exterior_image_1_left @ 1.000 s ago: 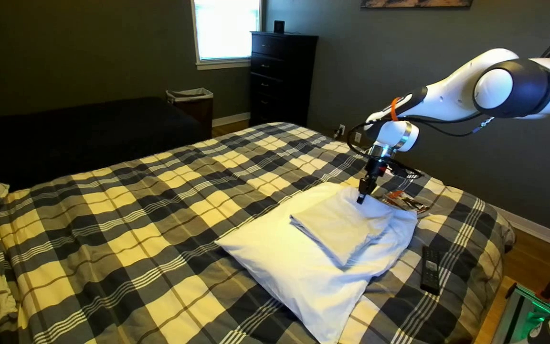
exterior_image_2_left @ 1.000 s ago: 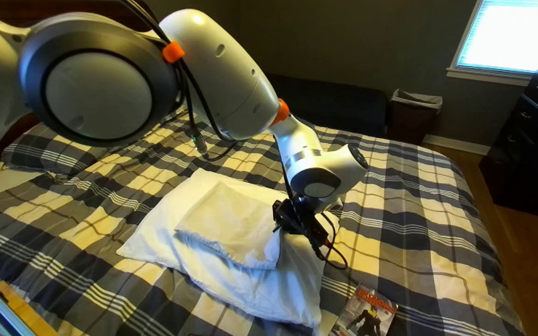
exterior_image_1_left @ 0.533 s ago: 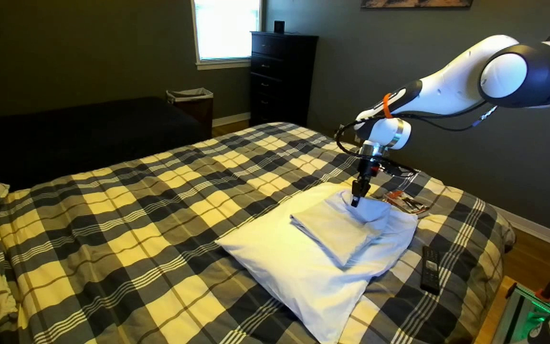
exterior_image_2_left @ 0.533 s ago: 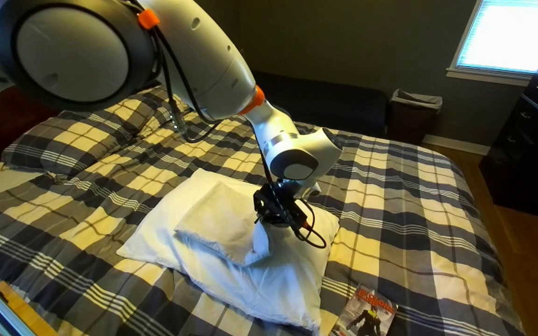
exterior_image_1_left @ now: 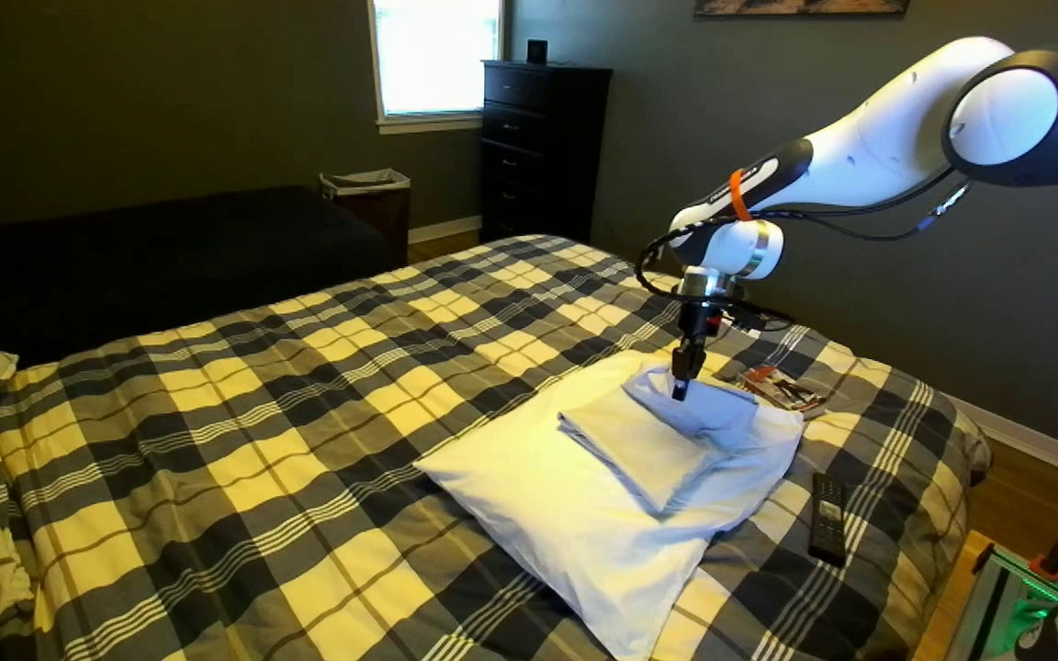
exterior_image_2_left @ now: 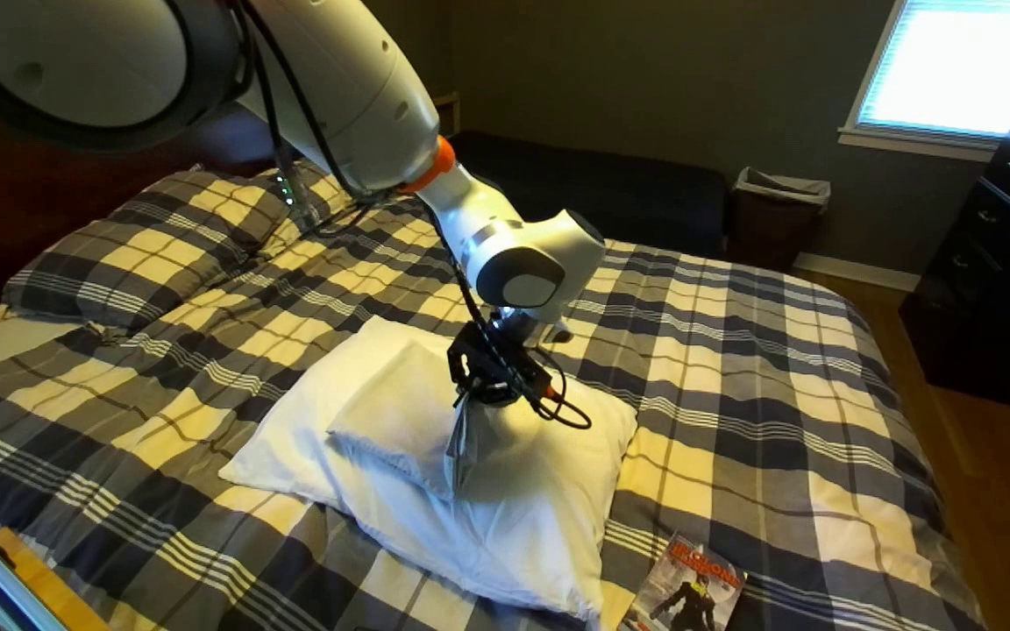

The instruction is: Fold the cloth in half

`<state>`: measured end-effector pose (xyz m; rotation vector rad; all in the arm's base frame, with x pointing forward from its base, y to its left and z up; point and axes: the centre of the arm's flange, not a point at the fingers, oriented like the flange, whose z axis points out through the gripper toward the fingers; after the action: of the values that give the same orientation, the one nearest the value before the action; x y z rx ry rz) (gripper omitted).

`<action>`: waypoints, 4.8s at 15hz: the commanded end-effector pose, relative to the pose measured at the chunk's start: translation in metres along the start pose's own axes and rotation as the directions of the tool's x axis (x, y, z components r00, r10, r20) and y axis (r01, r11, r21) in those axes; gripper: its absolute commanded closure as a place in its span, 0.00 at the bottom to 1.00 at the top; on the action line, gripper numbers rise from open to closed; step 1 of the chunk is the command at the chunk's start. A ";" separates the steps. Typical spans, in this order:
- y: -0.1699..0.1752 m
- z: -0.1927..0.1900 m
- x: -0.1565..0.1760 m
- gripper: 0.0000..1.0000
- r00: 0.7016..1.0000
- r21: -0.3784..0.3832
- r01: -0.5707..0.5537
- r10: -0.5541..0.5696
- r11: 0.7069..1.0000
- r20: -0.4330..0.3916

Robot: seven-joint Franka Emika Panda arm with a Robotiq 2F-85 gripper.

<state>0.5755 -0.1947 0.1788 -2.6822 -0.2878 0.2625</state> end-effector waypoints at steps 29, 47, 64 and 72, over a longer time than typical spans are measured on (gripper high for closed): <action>-0.088 0.000 -0.005 0.99 0.940 0.022 0.332 -0.332 0.943 0.071; -0.097 0.012 0.000 0.99 0.957 -0.025 0.283 -0.281 0.959 0.069; -0.177 0.044 0.025 0.99 0.946 -0.205 0.324 -0.313 0.924 0.088; -0.198 0.057 0.029 0.99 0.920 -0.248 0.390 -0.368 0.887 0.132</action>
<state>0.5690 0.0026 0.2067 -2.7783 -0.9009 0.2361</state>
